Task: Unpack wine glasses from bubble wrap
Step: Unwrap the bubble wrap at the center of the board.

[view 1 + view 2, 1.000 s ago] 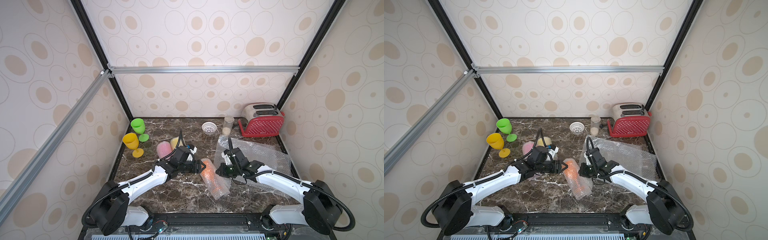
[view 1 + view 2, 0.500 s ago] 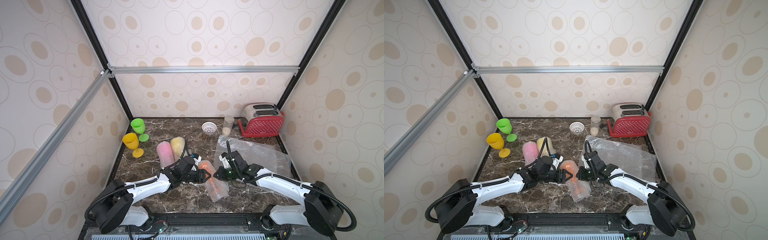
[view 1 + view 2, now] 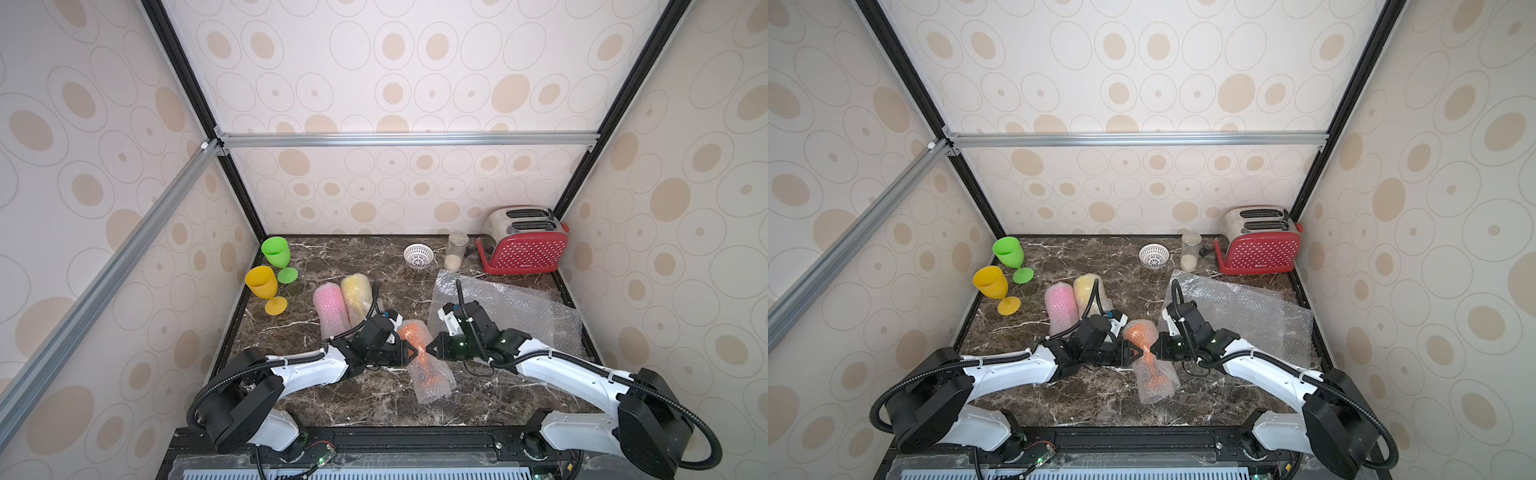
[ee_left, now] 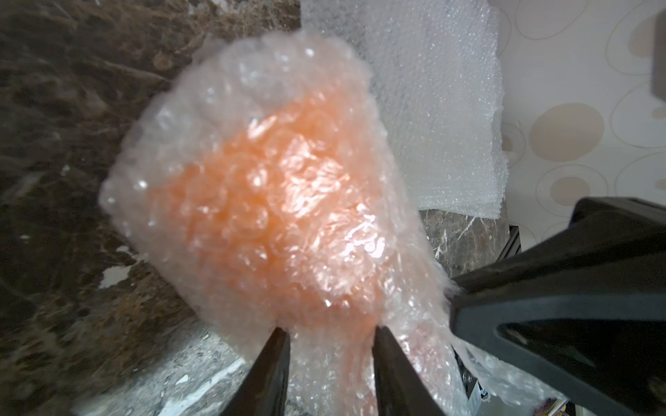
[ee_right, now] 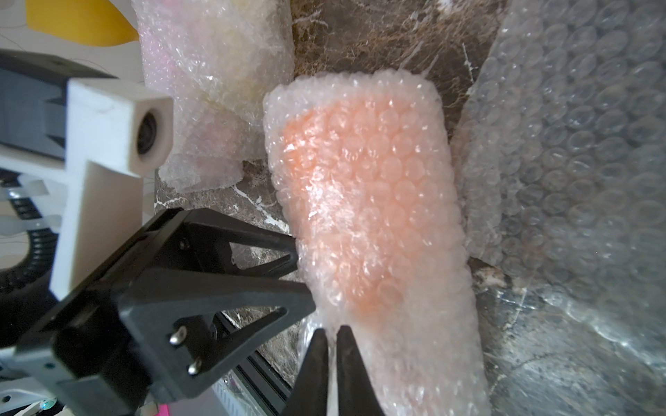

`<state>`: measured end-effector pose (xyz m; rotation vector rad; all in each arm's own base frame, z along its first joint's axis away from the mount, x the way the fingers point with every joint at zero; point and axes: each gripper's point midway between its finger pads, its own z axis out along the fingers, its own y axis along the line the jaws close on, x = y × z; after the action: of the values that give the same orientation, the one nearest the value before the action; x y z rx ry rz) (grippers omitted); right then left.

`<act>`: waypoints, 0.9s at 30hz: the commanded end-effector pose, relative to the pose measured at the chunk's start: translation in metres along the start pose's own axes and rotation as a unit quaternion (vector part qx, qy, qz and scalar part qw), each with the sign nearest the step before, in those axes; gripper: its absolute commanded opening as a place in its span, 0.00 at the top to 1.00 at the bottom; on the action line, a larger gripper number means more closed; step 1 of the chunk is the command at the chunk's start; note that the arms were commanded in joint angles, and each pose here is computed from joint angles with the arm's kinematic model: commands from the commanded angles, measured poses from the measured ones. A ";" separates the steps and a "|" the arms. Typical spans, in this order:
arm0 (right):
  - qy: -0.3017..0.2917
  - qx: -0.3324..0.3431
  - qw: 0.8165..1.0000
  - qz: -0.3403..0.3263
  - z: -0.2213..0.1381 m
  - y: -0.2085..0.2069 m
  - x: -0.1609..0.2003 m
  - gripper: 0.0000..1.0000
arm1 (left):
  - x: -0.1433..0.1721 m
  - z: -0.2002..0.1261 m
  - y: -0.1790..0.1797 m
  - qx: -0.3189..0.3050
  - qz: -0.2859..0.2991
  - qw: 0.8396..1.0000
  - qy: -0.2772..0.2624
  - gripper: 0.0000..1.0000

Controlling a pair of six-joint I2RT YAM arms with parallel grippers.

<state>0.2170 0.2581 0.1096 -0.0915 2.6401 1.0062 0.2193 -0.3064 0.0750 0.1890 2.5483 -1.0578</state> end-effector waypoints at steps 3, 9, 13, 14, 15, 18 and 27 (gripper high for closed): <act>0.009 0.007 1.000 -0.003 0.000 -0.004 0.009 0.89 | -0.020 0.003 -0.013 -0.010 0.023 1.000 -0.020 0.77; 0.009 0.045 0.999 -0.018 -0.005 -0.015 0.008 0.89 | -0.027 0.004 -0.016 -0.021 0.039 0.999 -0.017 0.93; 0.007 0.071 0.997 -0.033 -0.011 -0.020 0.005 0.88 | -0.029 0.002 -0.016 -0.029 0.043 0.998 -0.018 1.00; 0.005 0.074 0.997 -0.036 -0.012 -0.020 0.004 0.87 | -0.030 0.002 -0.016 -0.031 0.044 0.998 -0.019 1.00; 0.004 0.078 0.996 -0.039 -0.013 -0.020 0.003 0.87 | -0.030 0.001 -0.015 -0.034 0.046 0.998 -0.019 1.00; 0.003 0.087 0.995 -0.049 -0.016 -0.020 0.000 0.85 | -0.034 -0.002 -0.018 -0.039 0.050 0.998 -0.022 1.00; -0.009 0.104 0.991 -0.081 -0.029 -0.010 -0.016 0.68 | -0.045 -0.009 -0.030 -0.037 0.063 0.997 -0.027 1.00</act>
<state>0.2227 0.2343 0.1169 -0.2129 2.6742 0.7279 0.2454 -0.3158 0.0991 0.2577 2.5256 -0.9155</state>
